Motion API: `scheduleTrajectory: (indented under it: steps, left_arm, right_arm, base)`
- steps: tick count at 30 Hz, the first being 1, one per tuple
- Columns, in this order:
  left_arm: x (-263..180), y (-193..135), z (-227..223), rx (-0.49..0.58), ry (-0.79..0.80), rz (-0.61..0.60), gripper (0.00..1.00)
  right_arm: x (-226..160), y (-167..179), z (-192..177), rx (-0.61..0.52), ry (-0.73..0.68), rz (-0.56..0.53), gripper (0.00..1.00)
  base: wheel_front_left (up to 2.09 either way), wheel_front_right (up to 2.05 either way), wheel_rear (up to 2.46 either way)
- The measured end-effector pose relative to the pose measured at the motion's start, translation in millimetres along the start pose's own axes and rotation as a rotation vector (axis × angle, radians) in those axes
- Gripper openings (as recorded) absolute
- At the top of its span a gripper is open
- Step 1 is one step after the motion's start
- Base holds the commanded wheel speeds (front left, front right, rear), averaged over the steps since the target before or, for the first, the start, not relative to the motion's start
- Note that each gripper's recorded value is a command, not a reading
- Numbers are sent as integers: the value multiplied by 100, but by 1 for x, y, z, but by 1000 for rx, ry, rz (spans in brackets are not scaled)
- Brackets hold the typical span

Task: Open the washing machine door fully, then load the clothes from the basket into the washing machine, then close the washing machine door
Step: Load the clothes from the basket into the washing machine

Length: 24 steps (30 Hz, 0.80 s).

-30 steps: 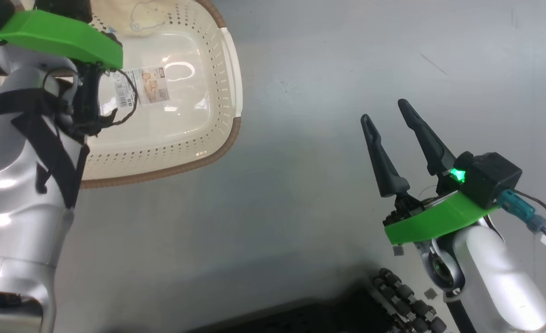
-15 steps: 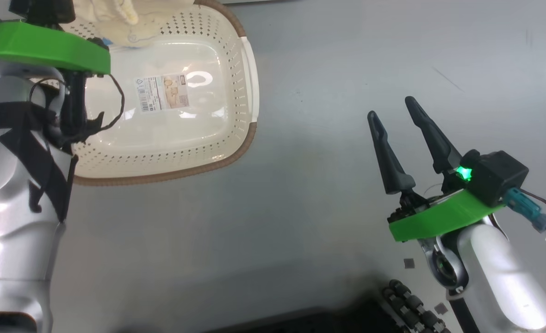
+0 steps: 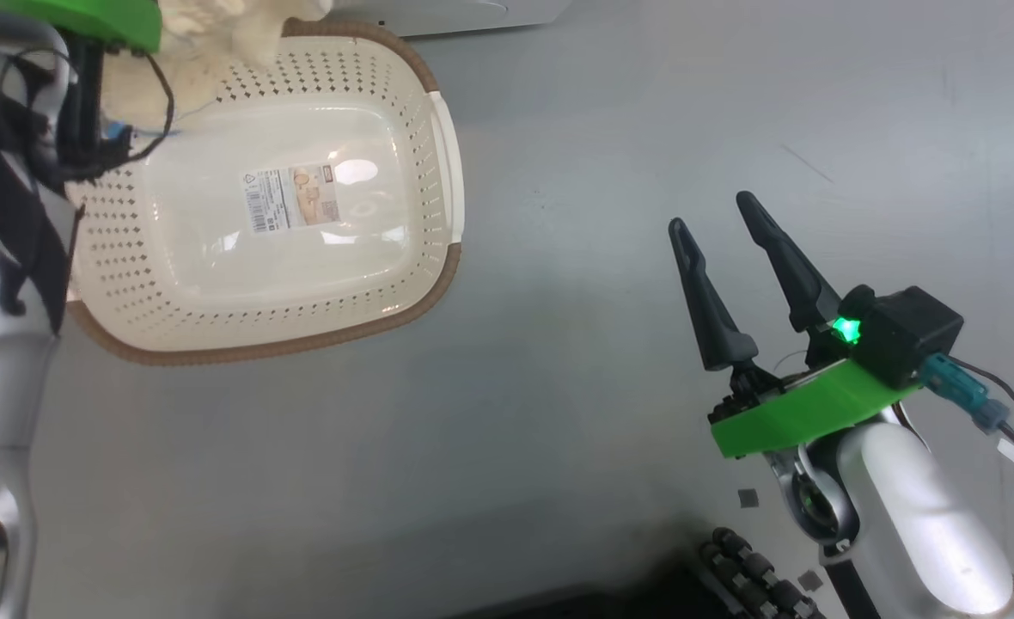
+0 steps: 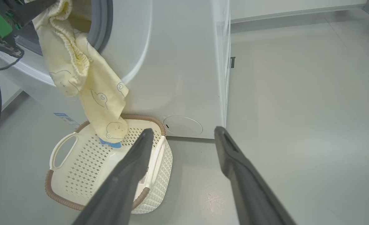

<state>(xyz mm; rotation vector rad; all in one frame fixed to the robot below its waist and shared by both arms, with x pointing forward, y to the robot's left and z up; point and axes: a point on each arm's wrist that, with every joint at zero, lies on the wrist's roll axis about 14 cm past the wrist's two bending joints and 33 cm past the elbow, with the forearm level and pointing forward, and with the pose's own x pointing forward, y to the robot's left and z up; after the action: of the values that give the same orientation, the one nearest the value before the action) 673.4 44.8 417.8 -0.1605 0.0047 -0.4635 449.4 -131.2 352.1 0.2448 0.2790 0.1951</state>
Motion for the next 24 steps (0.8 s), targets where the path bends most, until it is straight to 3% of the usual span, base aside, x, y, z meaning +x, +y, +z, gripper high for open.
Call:
scheduleTrajectory:
  steps: [17,24]
  left_arm:
    - [50,-5,19,136,105,-39,0]
    - [63,0,5,120,160,-17,0]
  right_arm:
    - [-17,-6,0,11,16,-38,100]
    - [-20,-8,-9,28,38,-57,100]
  base:
    - [0,0,0]
    - [0,0,0]
